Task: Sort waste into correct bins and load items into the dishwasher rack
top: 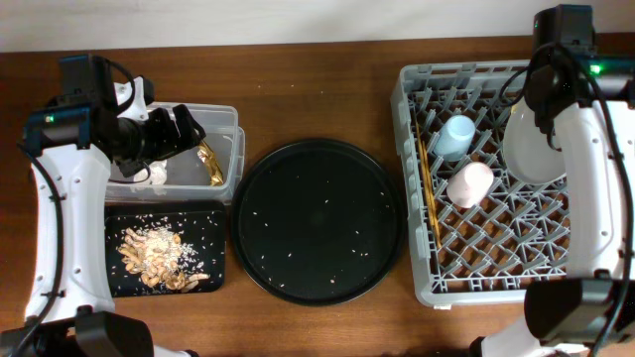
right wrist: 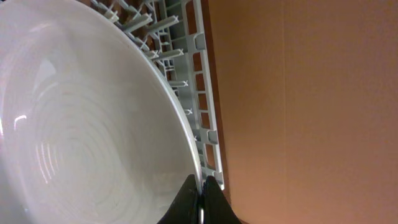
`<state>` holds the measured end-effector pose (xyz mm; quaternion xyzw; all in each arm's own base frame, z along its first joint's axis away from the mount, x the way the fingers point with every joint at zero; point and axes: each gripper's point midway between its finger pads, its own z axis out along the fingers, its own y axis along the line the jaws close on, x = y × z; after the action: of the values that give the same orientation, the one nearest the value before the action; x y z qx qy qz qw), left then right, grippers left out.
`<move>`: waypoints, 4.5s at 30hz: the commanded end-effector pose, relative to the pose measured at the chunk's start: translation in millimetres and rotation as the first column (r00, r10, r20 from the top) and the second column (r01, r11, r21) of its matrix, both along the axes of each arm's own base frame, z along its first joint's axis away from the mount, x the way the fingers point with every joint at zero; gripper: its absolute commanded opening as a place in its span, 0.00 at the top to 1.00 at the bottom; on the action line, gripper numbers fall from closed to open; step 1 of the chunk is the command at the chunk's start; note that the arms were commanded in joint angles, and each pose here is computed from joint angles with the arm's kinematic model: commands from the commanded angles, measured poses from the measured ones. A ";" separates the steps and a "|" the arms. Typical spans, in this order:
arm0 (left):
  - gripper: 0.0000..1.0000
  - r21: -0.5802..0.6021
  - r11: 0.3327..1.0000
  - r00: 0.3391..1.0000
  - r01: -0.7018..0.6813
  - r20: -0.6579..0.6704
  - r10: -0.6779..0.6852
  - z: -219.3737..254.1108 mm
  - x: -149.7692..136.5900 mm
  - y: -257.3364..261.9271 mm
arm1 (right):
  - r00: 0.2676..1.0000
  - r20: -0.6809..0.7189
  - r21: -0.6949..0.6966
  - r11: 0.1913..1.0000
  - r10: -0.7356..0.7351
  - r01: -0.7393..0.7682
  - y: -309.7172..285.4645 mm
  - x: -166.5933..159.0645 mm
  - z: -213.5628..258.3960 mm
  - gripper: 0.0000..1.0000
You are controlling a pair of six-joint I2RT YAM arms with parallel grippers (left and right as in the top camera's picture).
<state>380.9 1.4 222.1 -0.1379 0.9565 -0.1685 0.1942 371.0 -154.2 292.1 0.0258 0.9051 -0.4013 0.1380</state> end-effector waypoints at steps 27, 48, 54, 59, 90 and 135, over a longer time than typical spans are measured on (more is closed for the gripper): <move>0.01 0.004 1.000 1.000 -0.007 0.017 0.007 6.9 -2.2 0.5 | 0.983 -0.173 0.006 0.999 0.053 -0.053 13.0 30.1 -57.8 0.95; 0.01 0.004 1.000 1.000 -0.007 0.017 0.007 6.9 -2.2 0.5 | 0.984 -0.106 0.117 0.984 0.144 -0.131 44.5 49.7 -68.3 0.33; 0.01 0.004 1.000 1.000 -0.007 0.017 0.007 6.9 -2.2 0.5 | 0.987 -0.074 0.124 0.983 0.144 -0.134 45.7 48.4 -58.9 0.16; 0.01 0.004 1.000 1.000 -0.007 0.017 0.007 6.9 -2.2 0.5 | 0.994 0.074 0.150 0.985 0.078 -0.088 47.7 42.1 -27.2 0.02; 0.01 0.004 1.000 1.000 -0.007 0.017 0.007 6.9 -2.2 0.5 | 0.932 0.253 0.726 0.586 0.260 -0.360 173.3 40.4 -32.7 0.02; 0.01 0.004 1.000 1.000 -0.007 0.017 0.007 6.9 -2.3 0.5 | 0.020 1.000 0.007 0.564 0.016 -0.826 174.3 -176.7 29.0 0.02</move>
<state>380.3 1.4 221.8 -0.1382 0.9567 -0.1683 0.1929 176.5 18.4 352.6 -0.0203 0.6395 0.0598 0.7662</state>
